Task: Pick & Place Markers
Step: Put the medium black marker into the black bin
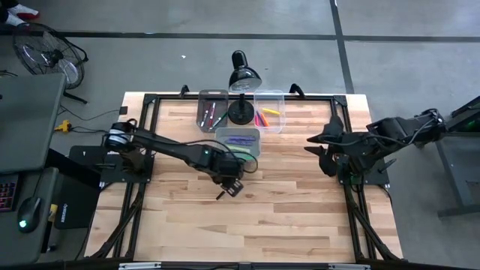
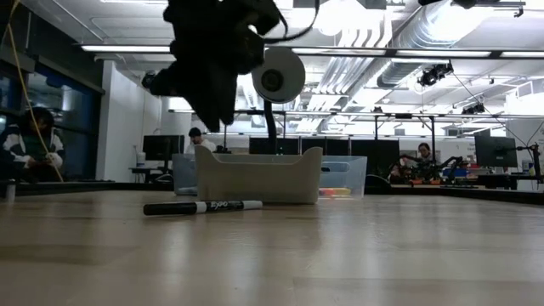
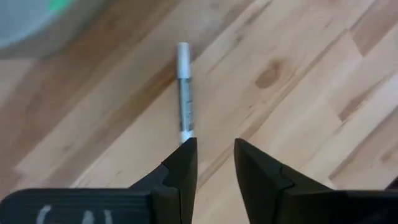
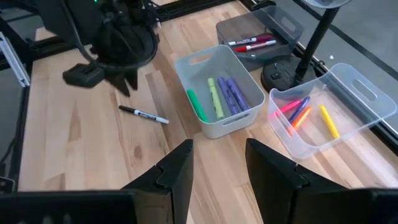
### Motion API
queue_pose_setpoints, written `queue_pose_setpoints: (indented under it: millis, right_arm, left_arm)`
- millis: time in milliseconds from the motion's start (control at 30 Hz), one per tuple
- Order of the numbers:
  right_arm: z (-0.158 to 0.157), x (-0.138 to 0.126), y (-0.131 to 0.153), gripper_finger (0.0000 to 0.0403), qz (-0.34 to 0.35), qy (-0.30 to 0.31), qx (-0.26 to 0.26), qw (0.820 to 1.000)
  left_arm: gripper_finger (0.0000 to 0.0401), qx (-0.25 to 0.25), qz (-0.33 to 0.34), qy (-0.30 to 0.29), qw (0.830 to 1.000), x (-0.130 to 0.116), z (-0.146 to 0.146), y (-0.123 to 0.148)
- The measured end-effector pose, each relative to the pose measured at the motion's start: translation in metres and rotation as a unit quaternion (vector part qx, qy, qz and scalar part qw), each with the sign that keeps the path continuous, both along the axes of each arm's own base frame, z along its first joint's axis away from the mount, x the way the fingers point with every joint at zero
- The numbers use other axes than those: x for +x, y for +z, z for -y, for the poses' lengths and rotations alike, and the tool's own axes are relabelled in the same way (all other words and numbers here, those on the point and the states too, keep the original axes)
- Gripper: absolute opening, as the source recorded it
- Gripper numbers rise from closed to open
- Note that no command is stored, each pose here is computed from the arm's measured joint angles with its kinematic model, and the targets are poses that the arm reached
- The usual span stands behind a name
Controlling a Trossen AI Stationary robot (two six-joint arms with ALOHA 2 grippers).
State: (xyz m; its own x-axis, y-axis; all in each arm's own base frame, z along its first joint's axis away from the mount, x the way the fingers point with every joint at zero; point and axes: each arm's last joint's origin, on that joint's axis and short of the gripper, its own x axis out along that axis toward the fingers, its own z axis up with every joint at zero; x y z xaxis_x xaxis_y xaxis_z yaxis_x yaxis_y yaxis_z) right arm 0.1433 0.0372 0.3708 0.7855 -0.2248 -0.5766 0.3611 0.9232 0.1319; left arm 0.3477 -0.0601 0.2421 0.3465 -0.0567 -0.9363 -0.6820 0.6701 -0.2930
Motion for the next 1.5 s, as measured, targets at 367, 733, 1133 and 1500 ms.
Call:
queue_pose_setpoints:
  millis: [367, 733, 1133, 1500]
  right_arm:
    - [-0.005, -0.004, -0.003, 0.0135, -0.005, -0.01, 0.0, 1.0]
    - [-0.009, -0.006, -0.003, 0.0135, -0.001, -0.014, 0.005, 1.0]
    - [-0.018, -0.01, -0.003, 0.0135, 0.009, -0.013, 0.019, 1.0]
    - [-0.052, 0.003, -0.061, 0.0135, 0.006, 0.07, 0.078, 0.994]
  left_arm:
    - [0.0182, -0.029, -0.019, -0.037, 0.999, 0.015, 0.005, -0.028]
    - [0.0219, -0.046, -0.068, -0.036, 0.996, 0.027, 0.008, -0.068]
    - [0.0193, -0.008, -0.069, -0.018, 0.997, 0.031, 0.006, -0.076]
    - [0.0193, -0.01, -0.05, -0.052, 0.997, 0.033, 0.01, -0.075]
